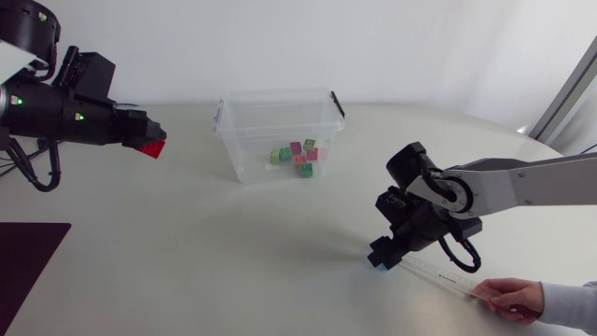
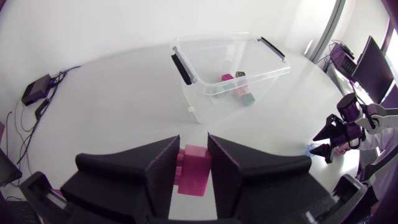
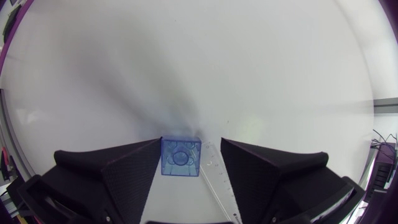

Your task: Place the duplo bricks in the container

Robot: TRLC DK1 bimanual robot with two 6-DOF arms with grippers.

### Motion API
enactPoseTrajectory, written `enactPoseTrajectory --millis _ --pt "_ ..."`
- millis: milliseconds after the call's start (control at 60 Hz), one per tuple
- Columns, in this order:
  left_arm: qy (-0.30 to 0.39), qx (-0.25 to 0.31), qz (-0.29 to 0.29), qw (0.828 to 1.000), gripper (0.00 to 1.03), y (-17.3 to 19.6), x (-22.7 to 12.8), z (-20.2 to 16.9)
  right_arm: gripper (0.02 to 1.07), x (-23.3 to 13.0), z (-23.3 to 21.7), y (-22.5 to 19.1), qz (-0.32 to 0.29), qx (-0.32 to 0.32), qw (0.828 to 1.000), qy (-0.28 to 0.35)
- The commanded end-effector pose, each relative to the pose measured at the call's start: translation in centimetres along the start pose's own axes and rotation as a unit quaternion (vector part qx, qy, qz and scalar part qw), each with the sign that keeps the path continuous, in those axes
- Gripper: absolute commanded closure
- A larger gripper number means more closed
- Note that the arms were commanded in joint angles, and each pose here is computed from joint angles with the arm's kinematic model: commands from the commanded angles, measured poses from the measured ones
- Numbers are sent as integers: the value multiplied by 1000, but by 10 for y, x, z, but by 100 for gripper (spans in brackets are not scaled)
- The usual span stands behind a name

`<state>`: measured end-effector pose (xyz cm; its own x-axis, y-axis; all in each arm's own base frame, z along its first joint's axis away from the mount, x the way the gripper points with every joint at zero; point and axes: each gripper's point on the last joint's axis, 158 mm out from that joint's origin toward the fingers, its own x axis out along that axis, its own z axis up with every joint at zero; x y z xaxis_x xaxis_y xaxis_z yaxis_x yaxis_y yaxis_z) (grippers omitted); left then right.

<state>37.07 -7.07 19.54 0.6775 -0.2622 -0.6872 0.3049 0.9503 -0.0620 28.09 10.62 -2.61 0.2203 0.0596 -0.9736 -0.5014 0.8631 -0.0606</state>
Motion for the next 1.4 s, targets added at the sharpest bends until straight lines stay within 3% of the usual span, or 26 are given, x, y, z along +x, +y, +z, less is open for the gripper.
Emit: enactPoseTrajectory --millis 0,67,133,267,517,800,1200,1250,1317,1333,1350,1367,1383 --pt "-14 -2 -6 1000 91 -5 -8 11 64 4 -10 6 7 -11 1000 13" --pt "-17 -2 -6 1000 91 -5 -10 13 75 -2 -14 14 10 -24 1000 5" --pt "-19 -2 -6 1000 91 -5 -11 15 80 -7 -18 17 8 -28 1000 5" --pt "-27 -3 -7 1000 91 -7 -13 21 80 -26 -15 12 -2 -25 1000 -6" --pt "-72 -4 -14 997 91 -14 -16 52 80 -103 30 7 -8 -21 995 -92" --pt "-113 0 -42 993 91 -32 53 108 80 -159 102 1 -9 -4 984 -178" --pt "-128 13 -65 990 89 -52 156 140 80 -182 197 4 -3 5 967 -256" --pt "-125 13 -56 990 82 -49 169 141 80 -184 209 3 -4 6 963 -271" --pt "-124 10 -45 991 46 -44 178 143 80 -186 222 2 -5 5 958 -285" --pt "-124 8 -43 991 26 -43 179 144 80 -186 225 1 -6 5 957 -289" --pt "-125 8 -43 991 23 -43 179 144 80 -186 229 1 -6 6 956 -293" --pt "-126 6 -43 991 3 -41 178 145 80 -185 233 1 -6 5 955 -297" --pt "-126 6 -43 991 3 -40 178 145 80 -185 236 1 -6 5 954 -299"
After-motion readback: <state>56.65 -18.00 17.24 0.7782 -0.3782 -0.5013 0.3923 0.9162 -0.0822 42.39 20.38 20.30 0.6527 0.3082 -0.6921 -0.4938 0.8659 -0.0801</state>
